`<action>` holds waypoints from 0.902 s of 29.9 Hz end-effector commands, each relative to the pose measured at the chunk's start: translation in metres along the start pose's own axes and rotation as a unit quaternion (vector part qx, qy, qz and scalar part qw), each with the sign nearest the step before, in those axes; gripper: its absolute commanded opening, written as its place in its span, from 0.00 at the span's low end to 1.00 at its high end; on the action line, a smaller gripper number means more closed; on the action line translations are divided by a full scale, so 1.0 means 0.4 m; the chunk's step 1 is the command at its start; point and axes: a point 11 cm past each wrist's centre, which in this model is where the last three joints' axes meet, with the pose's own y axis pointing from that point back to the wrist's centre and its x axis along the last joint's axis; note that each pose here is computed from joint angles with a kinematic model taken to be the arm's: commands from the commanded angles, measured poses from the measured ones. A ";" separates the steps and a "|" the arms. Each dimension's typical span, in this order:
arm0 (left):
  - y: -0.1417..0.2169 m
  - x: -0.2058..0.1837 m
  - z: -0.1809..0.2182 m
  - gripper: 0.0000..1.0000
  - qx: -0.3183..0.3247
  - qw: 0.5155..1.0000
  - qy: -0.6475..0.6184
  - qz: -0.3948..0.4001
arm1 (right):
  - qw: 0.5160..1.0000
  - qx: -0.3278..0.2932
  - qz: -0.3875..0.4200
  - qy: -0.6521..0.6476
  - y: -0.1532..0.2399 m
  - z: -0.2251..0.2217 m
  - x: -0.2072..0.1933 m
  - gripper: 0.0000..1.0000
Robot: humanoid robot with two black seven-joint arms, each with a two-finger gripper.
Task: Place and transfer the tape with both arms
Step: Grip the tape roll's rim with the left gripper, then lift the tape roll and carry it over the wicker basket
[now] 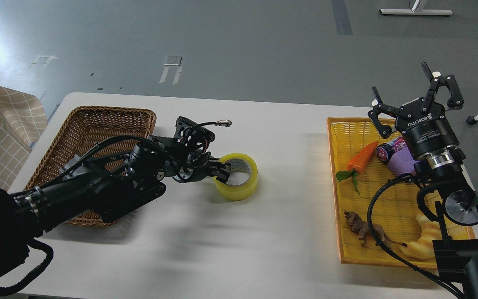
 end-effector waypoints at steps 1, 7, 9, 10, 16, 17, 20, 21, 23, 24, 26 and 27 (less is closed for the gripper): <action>0.016 0.042 0.031 0.00 -0.016 1.000 -0.015 0.019 | 1.000 -0.001 -0.001 0.000 -0.001 0.001 -0.001 0.99; 0.074 0.163 0.027 0.00 -0.018 0.998 -0.030 0.061 | 1.000 0.001 -0.003 0.001 -0.004 -0.002 -0.004 0.99; 0.094 0.202 0.024 0.00 -0.020 0.997 -0.027 0.073 | 1.000 0.002 -0.003 0.001 -0.004 -0.004 -0.005 0.99; 0.112 0.233 0.017 0.00 -0.020 0.996 -0.023 0.083 | 1.000 0.002 -0.003 0.001 -0.004 -0.004 -0.005 0.99; 0.206 0.344 -0.039 0.00 -0.001 0.992 -0.024 0.124 | 1.000 0.003 -0.001 0.001 -0.001 -0.004 -0.002 0.99; 0.218 0.354 -0.048 0.00 0.003 0.991 -0.024 0.128 | 1.000 0.003 -0.001 0.001 -0.001 -0.004 -0.002 0.99; 0.268 0.386 -0.086 0.00 0.010 0.989 -0.025 0.143 | 1.000 0.003 -0.003 0.001 -0.003 -0.005 -0.006 0.99; 0.287 0.394 -0.105 0.00 0.019 0.988 -0.027 0.148 | 1.000 0.003 -0.003 0.001 -0.003 -0.005 -0.006 0.99; 0.308 0.400 -0.126 0.00 0.027 0.988 -0.027 0.152 | 1.000 0.004 -0.004 0.002 -0.003 -0.006 -0.007 0.99; 0.328 0.406 -0.144 0.00 0.032 0.987 -0.028 0.156 | 1.000 0.004 -0.004 0.002 -0.003 -0.006 -0.007 0.99; 0.355 0.414 -0.167 0.00 0.038 0.986 -0.030 0.162 | 1.000 0.003 -0.004 0.002 -0.003 -0.006 -0.007 0.99; 0.370 0.414 -0.182 0.00 0.042 0.985 -0.032 0.163 | 1.000 0.004 -0.005 0.002 -0.004 -0.007 -0.008 0.99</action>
